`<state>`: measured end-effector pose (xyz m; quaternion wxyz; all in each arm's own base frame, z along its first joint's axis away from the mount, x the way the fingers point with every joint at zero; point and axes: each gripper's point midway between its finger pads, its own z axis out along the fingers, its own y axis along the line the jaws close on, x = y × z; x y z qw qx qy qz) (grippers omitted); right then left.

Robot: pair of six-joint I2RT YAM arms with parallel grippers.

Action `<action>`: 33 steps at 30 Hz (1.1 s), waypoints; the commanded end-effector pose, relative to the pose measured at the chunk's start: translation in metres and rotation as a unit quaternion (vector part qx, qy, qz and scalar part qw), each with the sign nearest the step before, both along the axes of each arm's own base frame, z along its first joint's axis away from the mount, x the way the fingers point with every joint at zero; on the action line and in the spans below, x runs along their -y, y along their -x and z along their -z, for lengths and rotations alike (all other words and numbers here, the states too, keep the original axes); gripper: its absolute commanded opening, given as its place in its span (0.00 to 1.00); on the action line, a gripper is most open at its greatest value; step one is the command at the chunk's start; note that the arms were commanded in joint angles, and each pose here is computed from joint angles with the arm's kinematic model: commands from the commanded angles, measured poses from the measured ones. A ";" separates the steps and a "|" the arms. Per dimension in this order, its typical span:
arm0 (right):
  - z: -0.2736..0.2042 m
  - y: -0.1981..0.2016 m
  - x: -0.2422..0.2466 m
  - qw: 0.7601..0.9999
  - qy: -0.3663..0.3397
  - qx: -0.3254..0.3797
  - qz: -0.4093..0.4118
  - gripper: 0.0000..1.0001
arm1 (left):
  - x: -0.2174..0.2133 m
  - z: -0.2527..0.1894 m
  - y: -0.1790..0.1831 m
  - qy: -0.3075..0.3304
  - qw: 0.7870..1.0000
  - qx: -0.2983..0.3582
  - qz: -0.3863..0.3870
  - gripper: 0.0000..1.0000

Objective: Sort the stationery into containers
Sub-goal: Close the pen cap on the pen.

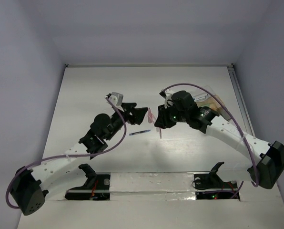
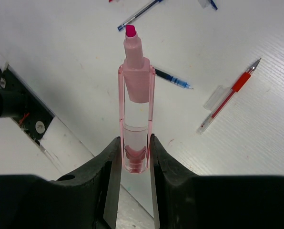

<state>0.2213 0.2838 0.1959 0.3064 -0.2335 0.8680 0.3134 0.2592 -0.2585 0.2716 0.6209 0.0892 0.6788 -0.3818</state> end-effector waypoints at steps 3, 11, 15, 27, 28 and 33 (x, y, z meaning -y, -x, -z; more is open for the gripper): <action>-0.051 -0.017 0.000 0.997 -0.047 0.043 0.048 0.00 | -0.010 0.001 0.028 0.048 0.998 0.000 0.033 0.62; -0.092 -0.015 -0.013 0.993 -0.102 0.045 0.041 0.00 | -0.010 0.022 0.047 0.068 0.995 -0.007 0.070 0.53; -0.094 -0.010 -0.021 0.992 -0.120 0.025 0.028 0.00 | -0.005 0.017 0.047 0.072 0.994 0.004 0.079 0.52; -0.099 -0.002 -0.032 0.989 -0.151 0.000 0.009 0.00 | -0.002 0.012 0.032 0.090 0.994 0.022 0.056 0.47; -0.098 -0.002 -0.032 0.989 -0.150 0.000 0.008 0.00 | -0.002 0.010 0.032 0.093 0.994 0.026 0.056 0.47; -0.096 0.003 -0.032 0.988 -0.156 -0.008 0.003 0.00 | -0.001 0.006 0.028 0.092 0.994 0.032 0.050 0.46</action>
